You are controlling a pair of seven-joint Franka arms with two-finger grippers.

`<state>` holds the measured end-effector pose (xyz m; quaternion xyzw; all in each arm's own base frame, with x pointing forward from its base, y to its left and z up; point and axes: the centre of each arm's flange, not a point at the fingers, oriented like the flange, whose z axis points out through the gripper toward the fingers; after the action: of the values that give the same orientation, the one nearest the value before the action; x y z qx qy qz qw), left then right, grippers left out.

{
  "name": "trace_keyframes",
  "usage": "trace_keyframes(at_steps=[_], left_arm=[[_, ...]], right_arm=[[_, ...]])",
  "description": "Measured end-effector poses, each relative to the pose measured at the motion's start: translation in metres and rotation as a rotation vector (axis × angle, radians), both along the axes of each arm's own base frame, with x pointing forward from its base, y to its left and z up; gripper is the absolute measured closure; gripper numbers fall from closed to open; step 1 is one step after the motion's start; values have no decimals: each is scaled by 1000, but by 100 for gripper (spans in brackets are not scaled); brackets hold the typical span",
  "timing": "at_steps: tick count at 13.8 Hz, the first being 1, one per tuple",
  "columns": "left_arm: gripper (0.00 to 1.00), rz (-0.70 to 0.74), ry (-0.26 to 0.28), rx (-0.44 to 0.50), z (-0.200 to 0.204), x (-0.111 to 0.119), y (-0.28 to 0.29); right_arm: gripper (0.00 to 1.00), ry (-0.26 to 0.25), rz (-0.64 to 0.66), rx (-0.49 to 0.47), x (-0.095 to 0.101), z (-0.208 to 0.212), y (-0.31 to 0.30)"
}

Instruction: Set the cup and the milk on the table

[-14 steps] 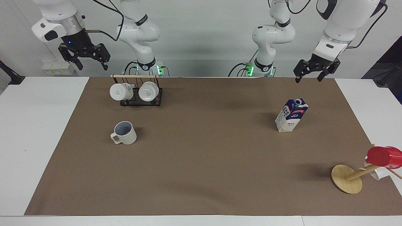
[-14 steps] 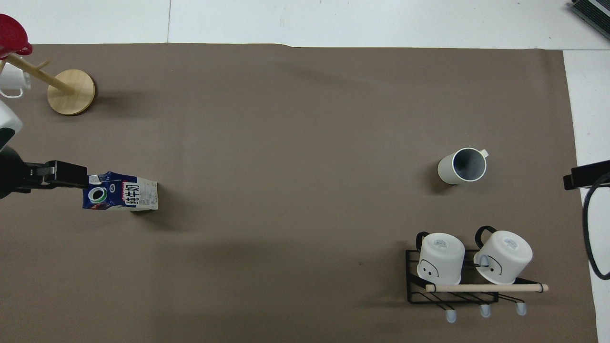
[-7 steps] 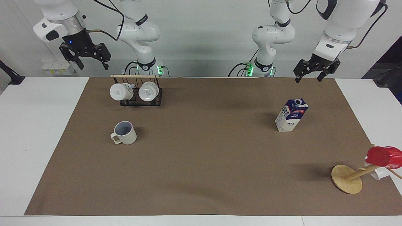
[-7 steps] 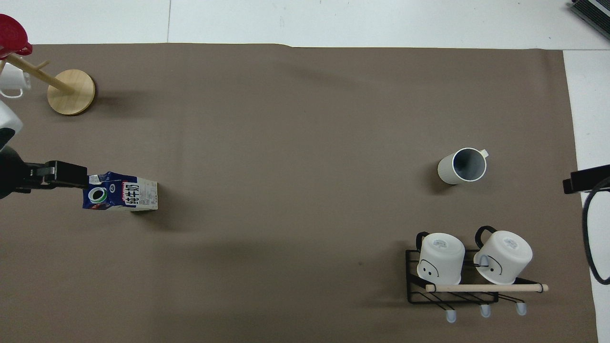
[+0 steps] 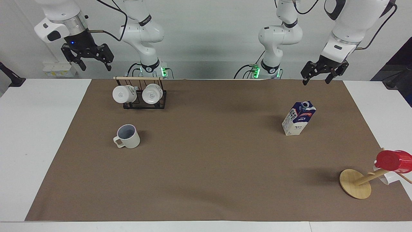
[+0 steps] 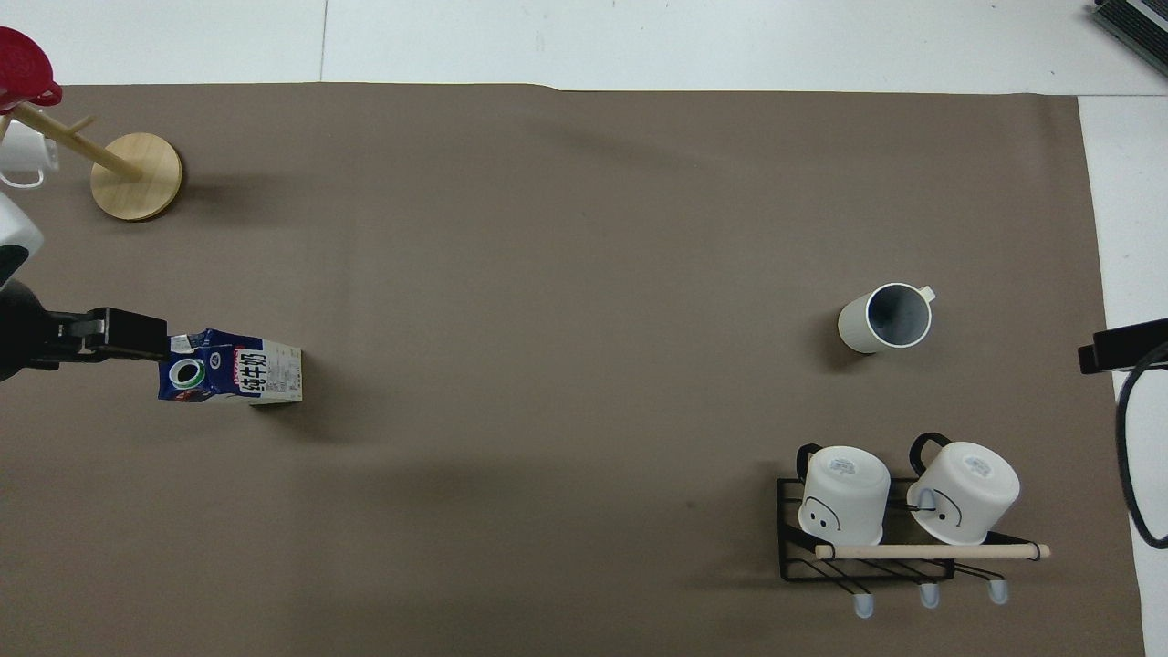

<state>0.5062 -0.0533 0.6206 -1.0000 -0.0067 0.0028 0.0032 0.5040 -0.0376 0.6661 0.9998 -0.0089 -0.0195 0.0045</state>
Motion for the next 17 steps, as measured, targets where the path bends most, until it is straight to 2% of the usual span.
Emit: trace_keyframes(at_steps=[6,10,12,17], left_arm=[[0,0,0,0,0,0,0],[0,0,0,0,0,0,0],[0,0,0,0,0,0,0],[0,0,0,0,0,0,0]], right_arm=[[0,-5,1,-3,1,1,0],[0,-33,4,-8,14,0,2],[0,-30,5,-8,16,-3,3],[0,-50,34,-8,31,-46,17]])
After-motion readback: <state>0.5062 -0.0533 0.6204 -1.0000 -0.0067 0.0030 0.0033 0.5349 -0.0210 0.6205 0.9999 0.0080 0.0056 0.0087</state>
